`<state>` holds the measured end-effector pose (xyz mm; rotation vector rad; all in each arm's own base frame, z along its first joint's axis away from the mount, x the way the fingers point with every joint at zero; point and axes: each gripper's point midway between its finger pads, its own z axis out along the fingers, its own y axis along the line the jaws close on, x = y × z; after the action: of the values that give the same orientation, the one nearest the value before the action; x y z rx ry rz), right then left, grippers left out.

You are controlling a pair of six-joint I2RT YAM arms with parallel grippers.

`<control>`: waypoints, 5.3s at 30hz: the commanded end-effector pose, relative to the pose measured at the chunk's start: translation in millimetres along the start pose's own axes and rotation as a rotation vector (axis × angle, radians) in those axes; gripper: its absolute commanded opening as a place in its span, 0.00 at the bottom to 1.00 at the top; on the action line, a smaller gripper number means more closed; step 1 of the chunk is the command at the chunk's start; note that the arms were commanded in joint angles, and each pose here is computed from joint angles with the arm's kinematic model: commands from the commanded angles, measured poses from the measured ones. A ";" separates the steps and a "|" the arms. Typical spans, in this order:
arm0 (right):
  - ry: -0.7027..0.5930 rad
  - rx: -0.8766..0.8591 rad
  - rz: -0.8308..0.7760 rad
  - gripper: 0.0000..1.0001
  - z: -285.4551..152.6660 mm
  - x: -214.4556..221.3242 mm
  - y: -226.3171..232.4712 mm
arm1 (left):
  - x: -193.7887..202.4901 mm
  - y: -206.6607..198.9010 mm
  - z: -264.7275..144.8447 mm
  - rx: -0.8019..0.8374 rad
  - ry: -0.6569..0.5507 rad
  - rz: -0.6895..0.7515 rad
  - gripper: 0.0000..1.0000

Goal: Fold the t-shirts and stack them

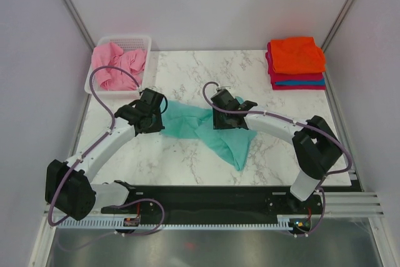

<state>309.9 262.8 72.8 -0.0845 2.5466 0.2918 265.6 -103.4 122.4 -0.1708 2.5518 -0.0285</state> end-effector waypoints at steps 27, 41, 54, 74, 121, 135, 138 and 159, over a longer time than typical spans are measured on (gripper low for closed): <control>-0.170 0.366 0.416 0.98 -132.9 -6.3 -238.4 | -13.5 42.6 -86.8 0.154 -0.202 -0.139 0.02; -0.219 -0.127 0.107 0.91 -154.5 27.6 24.0 | -4.7 17.9 -64.4 0.285 -0.186 -0.118 0.02; -0.085 0.044 -0.279 0.80 -43.5 78.6 154.4 | -3.9 19.2 -63.4 0.279 -0.188 -0.124 0.02; -0.067 0.242 -0.384 0.59 -10.8 104.4 122.8 | -3.9 17.6 -63.6 0.287 -0.186 -0.121 0.02; -1.103 -0.255 -0.137 0.00 -501.8 -136.2 -79.3 | -126.2 84.6 -405.4 0.324 -1.174 -0.150 0.02; -1.210 0.088 -0.227 0.00 -529.9 -184.1 -90.2 | -177.1 60.8 -421.3 0.364 -1.319 -0.061 0.02; -1.209 0.230 -0.250 0.00 -515.3 -192.6 -80.4 | -209.1 40.0 -365.4 0.329 -1.175 -0.039 0.02; -0.534 0.176 -0.198 0.82 -49.9 -352.3 -127.4 | -271.7 8.0 35.6 0.095 -0.269 -0.114 0.66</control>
<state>607.0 96.7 167.6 -0.1922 2.1794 -0.1930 505.4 -56.9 146.2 -0.2749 2.4460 -0.0907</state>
